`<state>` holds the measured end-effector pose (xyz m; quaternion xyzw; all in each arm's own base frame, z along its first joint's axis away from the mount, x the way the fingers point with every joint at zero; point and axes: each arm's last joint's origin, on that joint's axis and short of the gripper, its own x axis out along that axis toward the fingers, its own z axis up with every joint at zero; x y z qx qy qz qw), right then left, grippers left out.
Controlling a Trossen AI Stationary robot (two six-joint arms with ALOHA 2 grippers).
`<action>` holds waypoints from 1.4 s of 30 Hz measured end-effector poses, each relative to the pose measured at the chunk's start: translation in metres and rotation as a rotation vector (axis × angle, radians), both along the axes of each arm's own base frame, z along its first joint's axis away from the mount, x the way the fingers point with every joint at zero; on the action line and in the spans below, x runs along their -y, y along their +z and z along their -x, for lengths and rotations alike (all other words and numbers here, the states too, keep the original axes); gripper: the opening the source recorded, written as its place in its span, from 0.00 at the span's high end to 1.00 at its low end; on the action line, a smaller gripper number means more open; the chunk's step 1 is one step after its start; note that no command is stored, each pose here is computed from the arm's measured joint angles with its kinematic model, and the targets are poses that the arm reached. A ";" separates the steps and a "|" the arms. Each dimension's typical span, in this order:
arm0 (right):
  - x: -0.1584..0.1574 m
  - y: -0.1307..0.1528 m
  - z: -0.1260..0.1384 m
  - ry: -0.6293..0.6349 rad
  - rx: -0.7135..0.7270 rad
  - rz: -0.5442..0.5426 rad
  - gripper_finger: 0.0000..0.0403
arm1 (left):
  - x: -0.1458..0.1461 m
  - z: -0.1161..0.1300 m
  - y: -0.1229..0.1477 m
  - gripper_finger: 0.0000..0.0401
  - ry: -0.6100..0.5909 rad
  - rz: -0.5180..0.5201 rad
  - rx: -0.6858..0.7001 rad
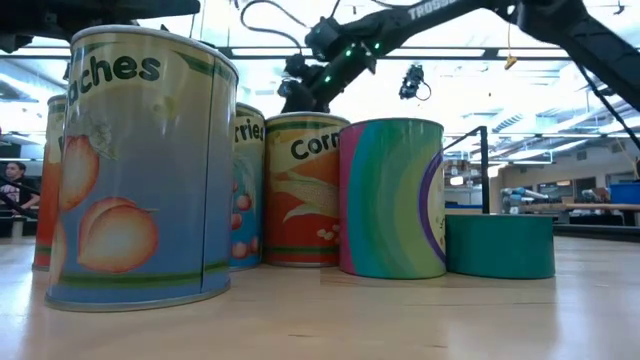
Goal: Pick and place cans onto a shelf
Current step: Put the canned oranges on the shelf
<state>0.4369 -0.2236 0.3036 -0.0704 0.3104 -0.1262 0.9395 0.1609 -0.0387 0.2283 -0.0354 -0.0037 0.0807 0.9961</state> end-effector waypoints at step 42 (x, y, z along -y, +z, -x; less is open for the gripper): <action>0.021 -0.062 -0.011 -0.008 -0.092 -0.136 0.02 | 0.000 0.000 -0.004 0.03 -0.001 0.037 -0.028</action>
